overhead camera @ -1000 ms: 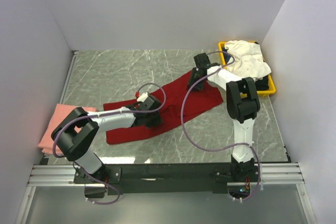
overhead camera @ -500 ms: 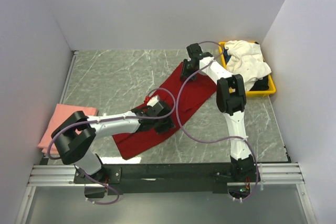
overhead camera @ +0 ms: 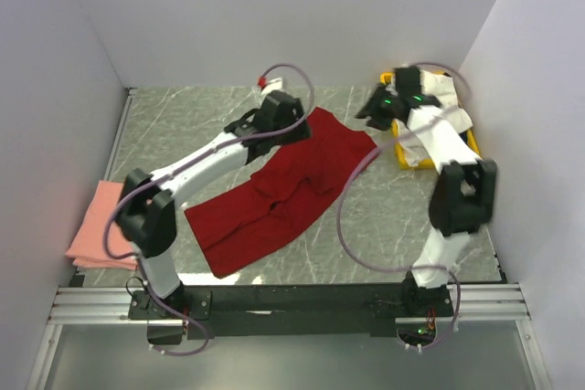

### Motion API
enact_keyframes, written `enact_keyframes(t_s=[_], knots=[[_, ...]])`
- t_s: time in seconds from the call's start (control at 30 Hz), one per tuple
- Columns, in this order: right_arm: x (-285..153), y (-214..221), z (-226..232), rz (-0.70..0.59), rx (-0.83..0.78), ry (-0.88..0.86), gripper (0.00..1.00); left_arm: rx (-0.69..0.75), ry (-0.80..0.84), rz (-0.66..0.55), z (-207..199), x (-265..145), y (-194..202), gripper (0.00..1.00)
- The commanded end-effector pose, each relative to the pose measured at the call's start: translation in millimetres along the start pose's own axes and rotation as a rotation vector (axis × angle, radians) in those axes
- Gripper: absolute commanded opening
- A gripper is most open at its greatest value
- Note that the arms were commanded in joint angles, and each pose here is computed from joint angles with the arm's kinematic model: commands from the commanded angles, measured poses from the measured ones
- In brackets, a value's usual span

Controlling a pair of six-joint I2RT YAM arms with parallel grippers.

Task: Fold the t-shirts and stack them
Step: Fold the tshirt

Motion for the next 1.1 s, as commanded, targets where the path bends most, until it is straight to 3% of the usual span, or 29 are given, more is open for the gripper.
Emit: enact_keyframes(t_s=[0.0, 0.03, 0.17, 0.27, 0.57, 0.9, 1.07], knots=[[-51.5, -8.5, 1.0, -0.153, 0.093, -0.147, 0.50, 0.348, 0.005, -0.020, -7.9, 31.1, -14.5, 0.70], [-65.4, 0.6, -8.2, -0.183, 0.115, -0.155, 0.50, 0.444, -0.020, 0.020, -1.0, 47.8, -6.6, 0.76], [-94.2, 28.4, -26.6, -0.243, 0.127, -0.156, 0.51, 0.605, 0.024, 0.028, -10.6, 74.4, -15.5, 0.89], [-113.5, 47.2, -37.0, -0.281, 0.138, -0.178, 0.52, 0.683, 0.041, 0.088, -6.0, 100.2, 0.7, 0.93], [-144.7, 82.0, -54.2, -0.321, 0.090, -0.210, 0.53, 0.744, 0.139, 0.171, -7.2, 139.2, 38.9, 0.97], [-140.4, 97.8, -67.9, -0.302, 0.065, -0.196, 0.53, 0.898, 0.048, 0.222, -13.6, 161.4, 91.2, 0.98], [-141.8, 95.5, -62.3, -0.288, 0.048, -0.216, 0.53, 0.892, 0.004, 0.283, -5.2, 177.5, 106.1, 0.97]])
Point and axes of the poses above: each gripper's point midway between its finger pads, its own x axis out along the fingers, its own z axis along the line the jaws close on, y = z × x, the point moved 7 cm from there along -x, back along the fingers, and after that the axes turned 6 degrees about x, right-handed, at the moved point
